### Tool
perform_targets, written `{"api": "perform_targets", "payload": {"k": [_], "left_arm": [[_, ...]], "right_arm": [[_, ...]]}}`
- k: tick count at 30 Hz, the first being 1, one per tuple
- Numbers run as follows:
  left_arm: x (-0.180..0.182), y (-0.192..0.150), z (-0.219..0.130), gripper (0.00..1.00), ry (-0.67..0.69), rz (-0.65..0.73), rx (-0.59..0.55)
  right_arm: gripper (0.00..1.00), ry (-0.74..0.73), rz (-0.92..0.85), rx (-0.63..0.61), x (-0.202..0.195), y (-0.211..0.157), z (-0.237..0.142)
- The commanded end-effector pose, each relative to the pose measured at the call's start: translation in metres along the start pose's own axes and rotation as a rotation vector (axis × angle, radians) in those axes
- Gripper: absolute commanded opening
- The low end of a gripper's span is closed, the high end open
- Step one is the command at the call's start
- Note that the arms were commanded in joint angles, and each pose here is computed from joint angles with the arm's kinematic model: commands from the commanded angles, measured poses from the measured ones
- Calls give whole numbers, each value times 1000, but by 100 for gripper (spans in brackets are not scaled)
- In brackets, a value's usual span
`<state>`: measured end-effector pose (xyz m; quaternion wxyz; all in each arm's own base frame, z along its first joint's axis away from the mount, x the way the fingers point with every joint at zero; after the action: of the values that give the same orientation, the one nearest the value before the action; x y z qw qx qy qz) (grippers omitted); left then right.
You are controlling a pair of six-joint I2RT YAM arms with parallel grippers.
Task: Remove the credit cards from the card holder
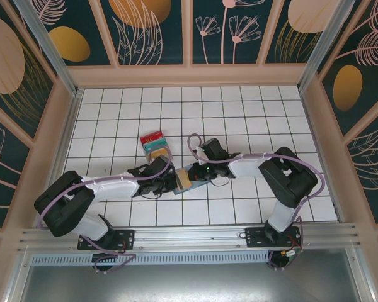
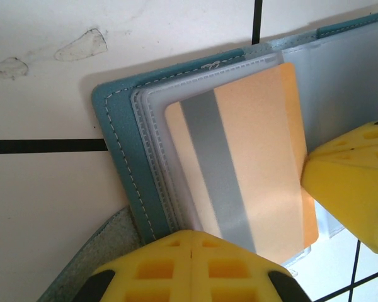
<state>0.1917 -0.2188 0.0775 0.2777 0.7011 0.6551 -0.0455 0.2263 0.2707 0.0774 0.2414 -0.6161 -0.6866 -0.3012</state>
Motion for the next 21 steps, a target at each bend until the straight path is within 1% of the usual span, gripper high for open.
{"api": "perform_targets", "payload": {"k": [1,7,16,21], "left_arm": [[7,-12,4,0,22,-3,44],[10,-14,2,0,25,-8,43],[11,-15,0,0,26,-13,39],[8,-10,-5,0,21,-16,12]], "right_arm": [[0,21,-20,1,8,1,0],[0,-12,-6,-45,1,2,-11],[0,-30,36,-106,-17,7,-37],[0,-54,22,-182,-15,17,-63]]}}
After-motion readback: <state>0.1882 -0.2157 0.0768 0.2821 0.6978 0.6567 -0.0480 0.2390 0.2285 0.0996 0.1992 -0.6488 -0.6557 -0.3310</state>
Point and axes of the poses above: each hand's point on the last joint's axis, 136 mm out from that joint toward the fingers, its own z axis out along the fingers, its own x axis along the line the jaws close on, y = z × x, the point moved 7 cm from there along -z, back along the fingers, and after that the axes turned 12 degrees about z, right-handed, at the moved point
